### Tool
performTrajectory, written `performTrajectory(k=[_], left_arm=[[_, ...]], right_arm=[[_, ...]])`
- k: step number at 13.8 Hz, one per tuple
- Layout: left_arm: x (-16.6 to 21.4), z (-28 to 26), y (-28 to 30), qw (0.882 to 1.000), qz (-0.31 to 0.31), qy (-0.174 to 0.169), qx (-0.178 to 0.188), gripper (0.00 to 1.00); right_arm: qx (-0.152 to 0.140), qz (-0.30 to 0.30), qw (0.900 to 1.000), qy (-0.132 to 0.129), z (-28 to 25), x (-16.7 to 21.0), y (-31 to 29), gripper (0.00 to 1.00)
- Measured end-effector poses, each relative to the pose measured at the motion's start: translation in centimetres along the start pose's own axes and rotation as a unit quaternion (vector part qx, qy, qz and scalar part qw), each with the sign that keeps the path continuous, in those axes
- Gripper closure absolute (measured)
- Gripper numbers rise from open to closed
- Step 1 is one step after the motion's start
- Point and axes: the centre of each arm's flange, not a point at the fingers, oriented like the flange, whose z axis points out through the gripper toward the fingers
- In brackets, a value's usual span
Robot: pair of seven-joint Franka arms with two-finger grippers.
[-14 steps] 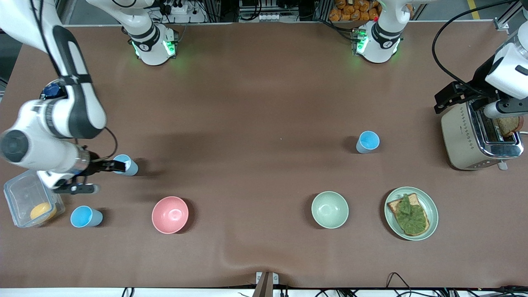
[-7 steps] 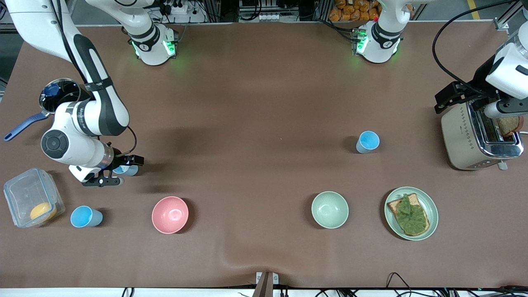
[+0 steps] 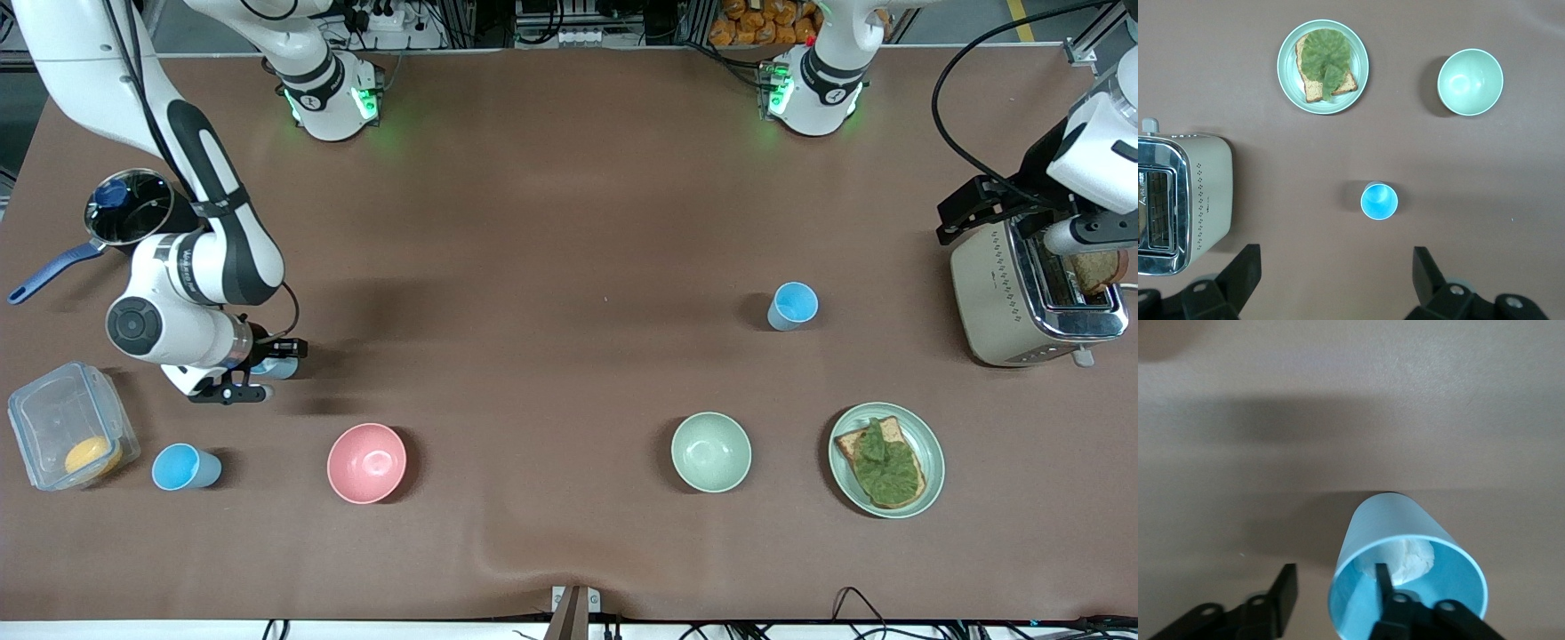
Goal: Stack blue cups with both arms
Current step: 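Close the right gripper around the tissue-filled blue cup, then lift the cup with the right gripper and lower it mid-table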
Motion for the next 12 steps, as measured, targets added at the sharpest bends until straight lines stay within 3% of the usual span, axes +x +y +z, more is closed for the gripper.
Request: performTrajectory(k=[3,4,8,10,12], left_arm=[[0.0,0.0,0.0,1.0,0.0,0.0,0.0,0.0],[0.0,0.0,-0.1,1.0,-0.001,-0.001,0.0,0.0],[0.0,0.0,-0.2,1.0,-0.002,-0.002,0.0,0.0],[0.0,0.0,-0.2,1.0,-0.002,-0.002,0.0,0.0],[0.0,0.0,-0.2,1.0,-0.002,-0.002,0.0,0.0]], right_arm=[[0.0,0.0,1.0,0.003,-0.8,0.4,0.0,0.89],[0.0,-0.001,1.0,0.002,-1.5,0.6,-0.1,0.97],[-0.002,-0.017,1.0,-0.013,-5.7,1.2,-2.7,0.97],[-0.008,-0.01,1.0,-0.024,-9.5,1.3,-7.1,0.97],[-0.011,0.004,1.0,-0.014,-13.0,0.8,-14.1,0.97]])
